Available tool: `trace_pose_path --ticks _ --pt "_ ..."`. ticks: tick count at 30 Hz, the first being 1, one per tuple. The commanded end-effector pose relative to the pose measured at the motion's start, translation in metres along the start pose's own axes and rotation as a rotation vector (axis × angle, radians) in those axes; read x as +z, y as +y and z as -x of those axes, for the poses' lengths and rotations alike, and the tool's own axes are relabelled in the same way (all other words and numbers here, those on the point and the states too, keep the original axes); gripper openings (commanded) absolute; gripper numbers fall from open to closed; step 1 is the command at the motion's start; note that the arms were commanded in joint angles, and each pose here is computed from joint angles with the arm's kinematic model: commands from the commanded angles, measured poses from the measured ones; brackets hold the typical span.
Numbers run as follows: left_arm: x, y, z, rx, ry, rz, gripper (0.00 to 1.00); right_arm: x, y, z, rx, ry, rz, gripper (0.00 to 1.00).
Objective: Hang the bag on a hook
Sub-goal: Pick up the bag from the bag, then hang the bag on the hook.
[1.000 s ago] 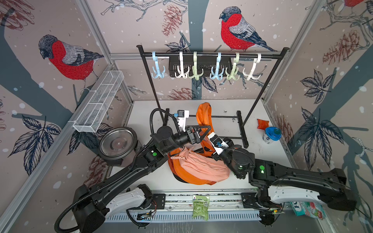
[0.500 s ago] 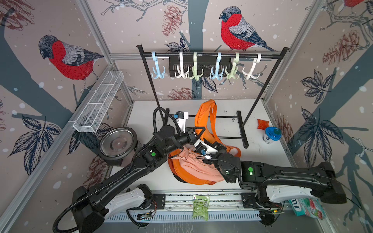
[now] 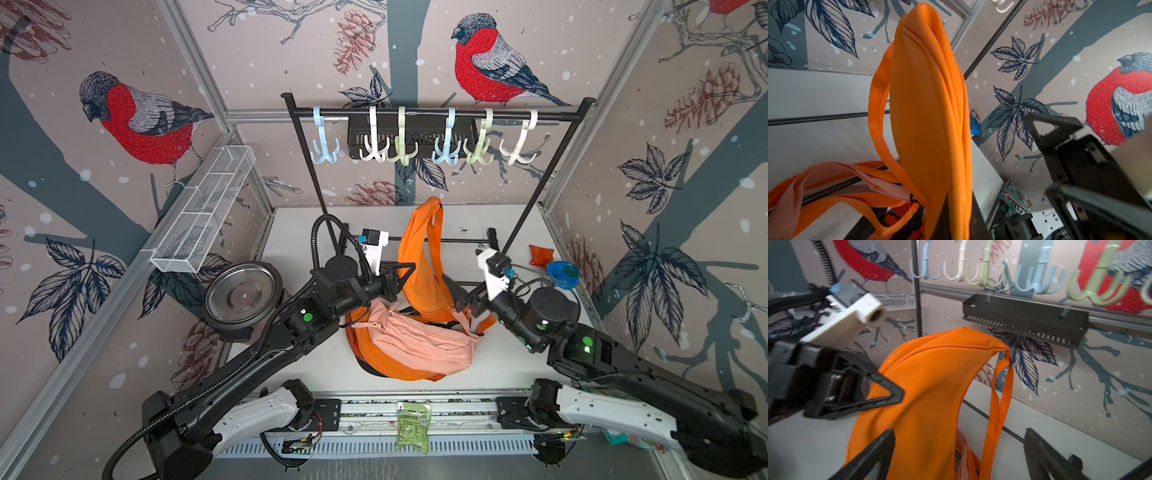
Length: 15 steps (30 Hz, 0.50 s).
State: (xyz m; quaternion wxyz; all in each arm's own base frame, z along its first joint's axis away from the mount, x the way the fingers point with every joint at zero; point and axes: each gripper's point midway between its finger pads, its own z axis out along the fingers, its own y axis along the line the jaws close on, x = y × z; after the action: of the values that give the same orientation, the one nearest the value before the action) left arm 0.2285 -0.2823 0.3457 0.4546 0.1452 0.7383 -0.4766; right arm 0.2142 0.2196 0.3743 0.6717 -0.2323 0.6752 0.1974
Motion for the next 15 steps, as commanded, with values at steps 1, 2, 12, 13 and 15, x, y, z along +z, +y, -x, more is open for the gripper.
trace_pose_path --ticks 1,2,12,13,15 --pt "-0.007 -0.015 0.012 0.076 -0.033 -0.06 0.0 0.007 -0.023 -0.019 0.199 0.032 0.024 0.97" --pt "-0.009 -0.018 0.013 0.084 -0.037 -0.074 0.0 0.011 -0.034 -0.029 0.24 0.049 0.03 0.97" --pt "-0.017 -0.037 0.016 0.101 -0.047 -0.161 0.0 0.023 -0.086 -0.104 0.518 0.079 0.134 0.99" --pt "-0.018 -0.038 0.017 0.104 -0.049 -0.168 0.0 0.025 -0.087 -0.11 0.521 0.088 0.132 1.0" --pt "-0.021 -0.043 0.018 0.112 -0.05 -0.186 0.0 0.03 -0.088 -0.123 0.525 0.11 0.142 1.0"
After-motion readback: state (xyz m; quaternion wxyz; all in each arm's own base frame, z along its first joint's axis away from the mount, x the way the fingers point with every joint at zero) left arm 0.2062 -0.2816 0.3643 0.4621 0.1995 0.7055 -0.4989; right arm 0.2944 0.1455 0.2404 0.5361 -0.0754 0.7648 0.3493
